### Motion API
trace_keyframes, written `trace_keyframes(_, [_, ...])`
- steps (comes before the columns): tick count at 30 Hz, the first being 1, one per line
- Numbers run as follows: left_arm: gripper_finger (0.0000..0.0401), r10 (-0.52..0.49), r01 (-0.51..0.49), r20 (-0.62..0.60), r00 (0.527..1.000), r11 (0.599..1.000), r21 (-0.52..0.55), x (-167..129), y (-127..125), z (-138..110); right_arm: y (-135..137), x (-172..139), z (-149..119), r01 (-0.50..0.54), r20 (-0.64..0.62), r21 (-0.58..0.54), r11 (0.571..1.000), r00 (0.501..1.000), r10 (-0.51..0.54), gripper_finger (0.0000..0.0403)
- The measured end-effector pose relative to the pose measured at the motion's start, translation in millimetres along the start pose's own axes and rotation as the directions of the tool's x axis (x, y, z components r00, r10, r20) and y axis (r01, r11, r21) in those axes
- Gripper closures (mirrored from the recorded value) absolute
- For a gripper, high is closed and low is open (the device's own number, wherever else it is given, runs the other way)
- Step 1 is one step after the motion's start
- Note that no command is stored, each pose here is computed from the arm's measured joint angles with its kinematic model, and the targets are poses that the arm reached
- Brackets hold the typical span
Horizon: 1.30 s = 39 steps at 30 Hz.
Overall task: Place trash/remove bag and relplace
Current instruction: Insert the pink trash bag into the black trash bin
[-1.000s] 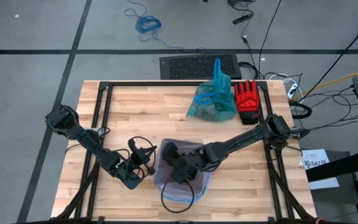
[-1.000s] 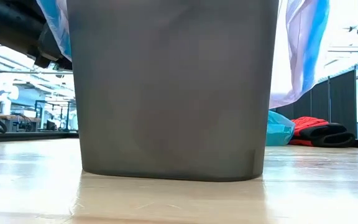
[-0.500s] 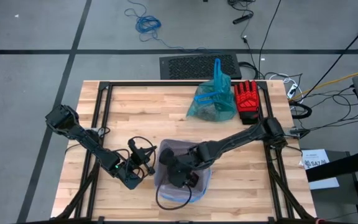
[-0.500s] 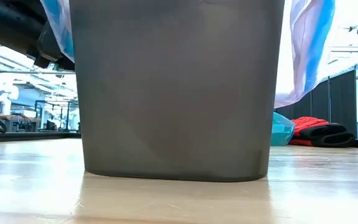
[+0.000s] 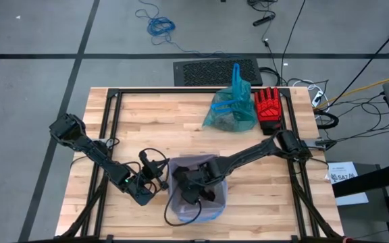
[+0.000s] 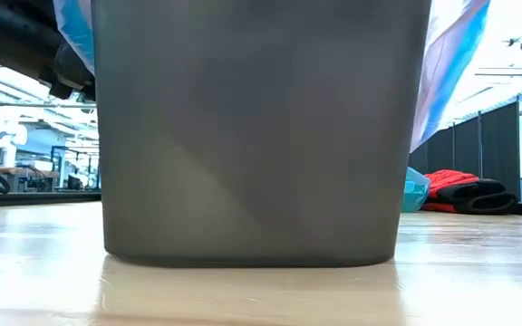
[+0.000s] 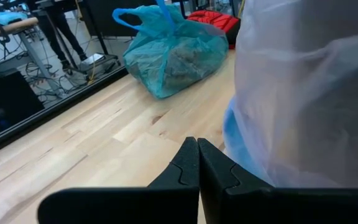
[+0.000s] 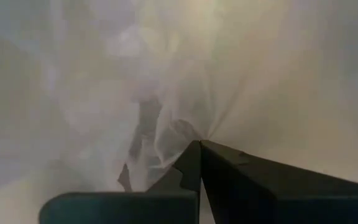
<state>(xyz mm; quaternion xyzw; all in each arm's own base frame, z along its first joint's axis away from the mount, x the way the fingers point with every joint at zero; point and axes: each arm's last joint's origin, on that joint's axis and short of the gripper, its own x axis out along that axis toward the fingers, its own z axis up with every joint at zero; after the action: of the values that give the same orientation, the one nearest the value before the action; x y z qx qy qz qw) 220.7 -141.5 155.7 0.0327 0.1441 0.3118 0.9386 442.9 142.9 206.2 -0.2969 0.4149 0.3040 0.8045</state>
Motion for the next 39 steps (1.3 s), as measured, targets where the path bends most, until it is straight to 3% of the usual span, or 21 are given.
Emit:
trace_keyframes(7, [0.0401, 0.0, 0.0, 0.0, 1.0, 1.0, 0.0, 0, 0, 0, -3, -8, -4, 0.005, -0.028, 0.039, 0.999, 1.0, -0.003, 0.0403])
trace_keyframes(14, [0.0401, 0.0, 0.0, 0.0, 1.0, 1.0, 0.0, 0, 0, 0, -8, -55, 9, 0.061, 0.073, 0.128, 0.99, 0.995, -0.071, 0.0403])
trace_keyframes(19, [0.0401, 0.0, 0.0, 0.001, 1.0, 1.0, -0.003, 0, 0, 0, -9, -66, 12, 0.008, 0.135, 0.234, 0.972, 0.99, -0.041, 0.0403])
trace_keyframes(24, [0.0401, 0.0, 0.0, 0.001, 1.0, 1.0, -0.003, 0, 0, 0, -10, -56, 7, -0.109, 0.158, 0.339, 0.935, 0.986, 0.057, 0.0403])
trace_keyframes(31, [0.0401, 0.004, -0.004, 0.007, 1.0, 1.0, 0.002, -1, 0, 0, -15, -16, -11, -0.125, 0.062, 0.385, 0.914, 0.992, 0.11, 0.0403])
trace_keyframes(36, [0.0401, 0.078, -0.079, 0.125, 0.989, 0.997, -0.003, -19, 2, 6, -13, 6, -22, -0.141, -0.003, 0.392, 0.909, 0.988, 0.155, 0.0403])
trace_keyframes(39, [0.0401, 0.072, -0.069, 0.132, 0.989, 0.997, -0.024, -23, 4, 10, -13, 8, -23, -0.143, -0.005, 0.378, 0.915, 0.988, 0.157, 0.0403])
